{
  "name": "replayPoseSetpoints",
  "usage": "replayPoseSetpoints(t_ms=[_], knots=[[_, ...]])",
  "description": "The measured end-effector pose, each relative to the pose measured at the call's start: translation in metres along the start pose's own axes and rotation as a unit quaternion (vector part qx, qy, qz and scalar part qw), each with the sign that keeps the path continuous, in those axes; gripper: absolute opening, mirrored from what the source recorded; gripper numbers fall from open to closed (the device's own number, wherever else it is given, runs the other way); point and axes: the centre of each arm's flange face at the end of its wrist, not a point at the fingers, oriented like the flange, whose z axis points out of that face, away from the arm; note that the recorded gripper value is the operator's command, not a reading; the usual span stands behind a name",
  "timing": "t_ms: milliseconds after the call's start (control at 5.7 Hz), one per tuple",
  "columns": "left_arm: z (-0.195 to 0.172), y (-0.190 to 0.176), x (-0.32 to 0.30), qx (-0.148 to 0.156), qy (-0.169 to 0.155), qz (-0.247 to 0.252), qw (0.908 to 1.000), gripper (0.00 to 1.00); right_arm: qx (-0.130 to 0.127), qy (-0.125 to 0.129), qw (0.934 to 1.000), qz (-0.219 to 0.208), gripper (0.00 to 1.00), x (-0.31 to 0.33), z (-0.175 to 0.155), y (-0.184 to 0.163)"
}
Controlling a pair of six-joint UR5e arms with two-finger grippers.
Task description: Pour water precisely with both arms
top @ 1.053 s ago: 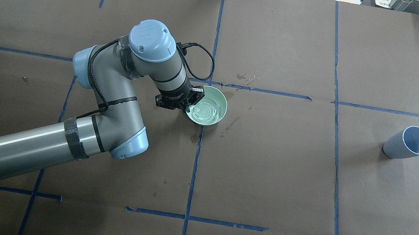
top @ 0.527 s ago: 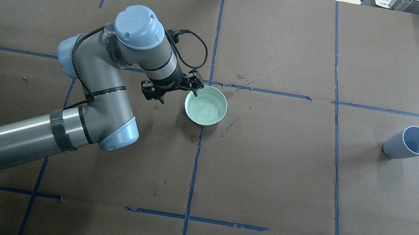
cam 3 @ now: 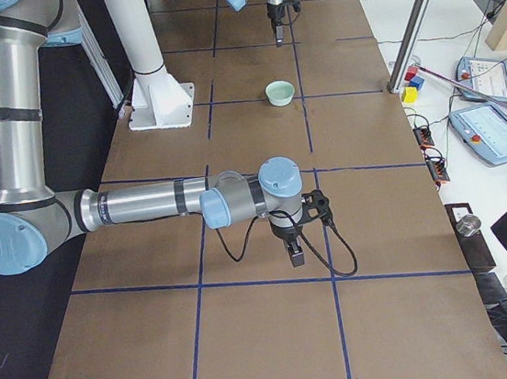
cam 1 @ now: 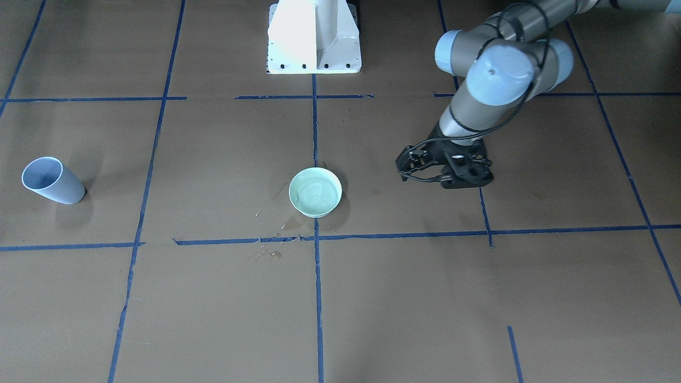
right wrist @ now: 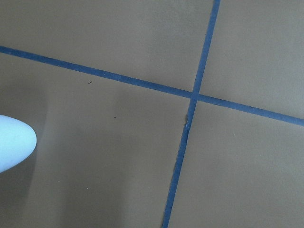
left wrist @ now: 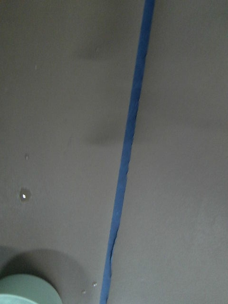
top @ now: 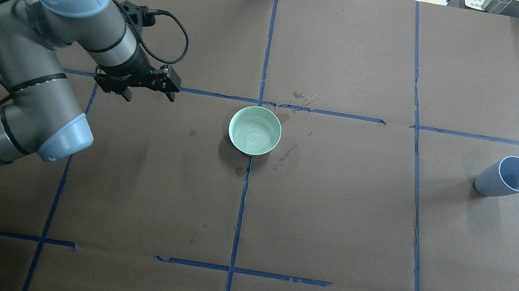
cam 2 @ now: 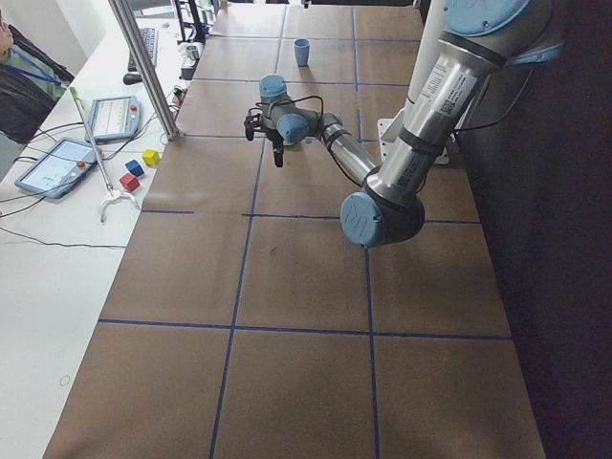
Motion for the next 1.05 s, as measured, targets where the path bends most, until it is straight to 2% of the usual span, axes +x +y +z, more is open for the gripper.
replayPoseSetpoints(t_ms=[176,351,527,702,878,1053], knots=[[-0.034,0.004,-0.058,-0.014,-0.045,0.043,0.998,1.0,0.007,-0.009,0.9999,-0.005,1.0,-0.005,-0.003,-0.007],[-0.072,0.002,-0.126,-0.03,-0.085,0.088,0.992,1.0,0.013,-0.019,0.9997,-0.012,1.0,-0.011,-0.008,-0.014],[-0.113,-0.005,-0.218,-0.043,-0.105,0.128,0.9852,1.0,0.025,-0.026,0.9988,-0.032,1.0,-0.03,-0.019,-0.03],[-0.133,-0.007,-0.295,-0.054,-0.099,0.137,0.9841,1.0,0.034,-0.031,0.9981,-0.042,1.0,-0.055,-0.028,-0.044],[-0.143,-0.005,-0.379,-0.065,-0.081,0.132,0.9859,1.0,0.039,-0.039,0.9981,-0.025,1.0,-0.092,-0.035,-0.056],[-0.143,0.003,-0.451,-0.063,-0.058,0.122,0.9888,1.0,0.044,-0.044,0.9981,0.003,1.0,-0.142,-0.04,-0.061]])
